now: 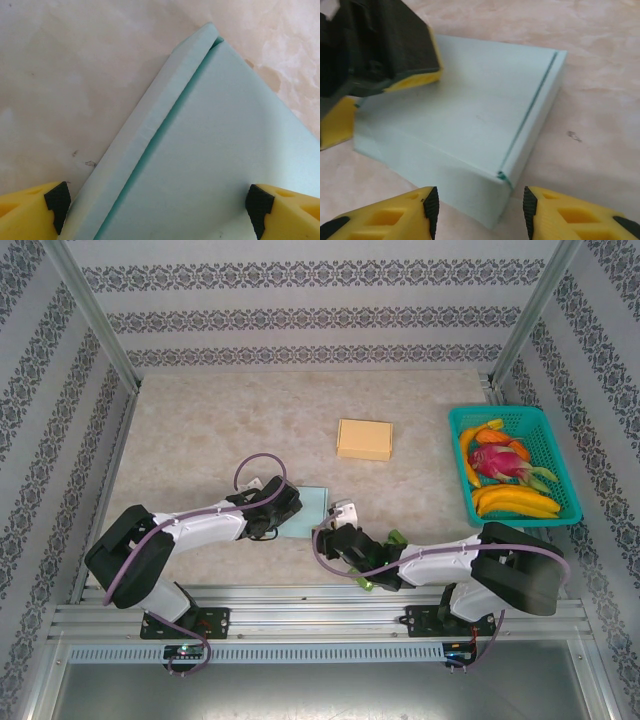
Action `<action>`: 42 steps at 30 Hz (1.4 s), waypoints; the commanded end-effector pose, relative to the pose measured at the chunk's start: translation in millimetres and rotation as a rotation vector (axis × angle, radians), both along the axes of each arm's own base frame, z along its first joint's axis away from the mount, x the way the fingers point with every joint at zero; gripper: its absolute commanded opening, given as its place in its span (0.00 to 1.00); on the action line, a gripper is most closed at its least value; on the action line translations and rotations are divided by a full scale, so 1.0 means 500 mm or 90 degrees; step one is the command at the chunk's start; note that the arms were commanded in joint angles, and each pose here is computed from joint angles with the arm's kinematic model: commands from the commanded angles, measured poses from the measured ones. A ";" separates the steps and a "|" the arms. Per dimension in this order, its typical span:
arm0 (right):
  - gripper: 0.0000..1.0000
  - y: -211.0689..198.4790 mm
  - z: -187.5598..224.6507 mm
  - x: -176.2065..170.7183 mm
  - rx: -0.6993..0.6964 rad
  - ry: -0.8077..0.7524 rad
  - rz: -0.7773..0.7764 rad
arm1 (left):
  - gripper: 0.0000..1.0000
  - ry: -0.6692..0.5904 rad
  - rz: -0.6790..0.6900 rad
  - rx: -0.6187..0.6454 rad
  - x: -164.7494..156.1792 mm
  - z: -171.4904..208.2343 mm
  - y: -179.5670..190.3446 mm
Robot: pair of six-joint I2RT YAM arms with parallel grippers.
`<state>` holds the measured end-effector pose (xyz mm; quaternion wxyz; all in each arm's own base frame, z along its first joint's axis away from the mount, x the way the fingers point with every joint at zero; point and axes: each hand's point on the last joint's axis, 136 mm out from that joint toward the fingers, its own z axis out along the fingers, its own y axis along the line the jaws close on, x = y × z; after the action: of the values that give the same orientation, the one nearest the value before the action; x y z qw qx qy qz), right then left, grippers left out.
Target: Fold the paper box
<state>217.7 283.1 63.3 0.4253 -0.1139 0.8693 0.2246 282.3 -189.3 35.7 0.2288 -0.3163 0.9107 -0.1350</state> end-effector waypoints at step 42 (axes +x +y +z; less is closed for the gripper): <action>0.28 -0.137 -0.029 0.165 0.101 0.231 -0.027 | 1.00 -0.140 -0.250 0.083 -0.042 0.133 -0.008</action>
<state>310.6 207.4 38.7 0.3194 -0.0049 0.9110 0.2606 255.6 -207.7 91.8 0.2667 -0.1560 0.9326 -0.1865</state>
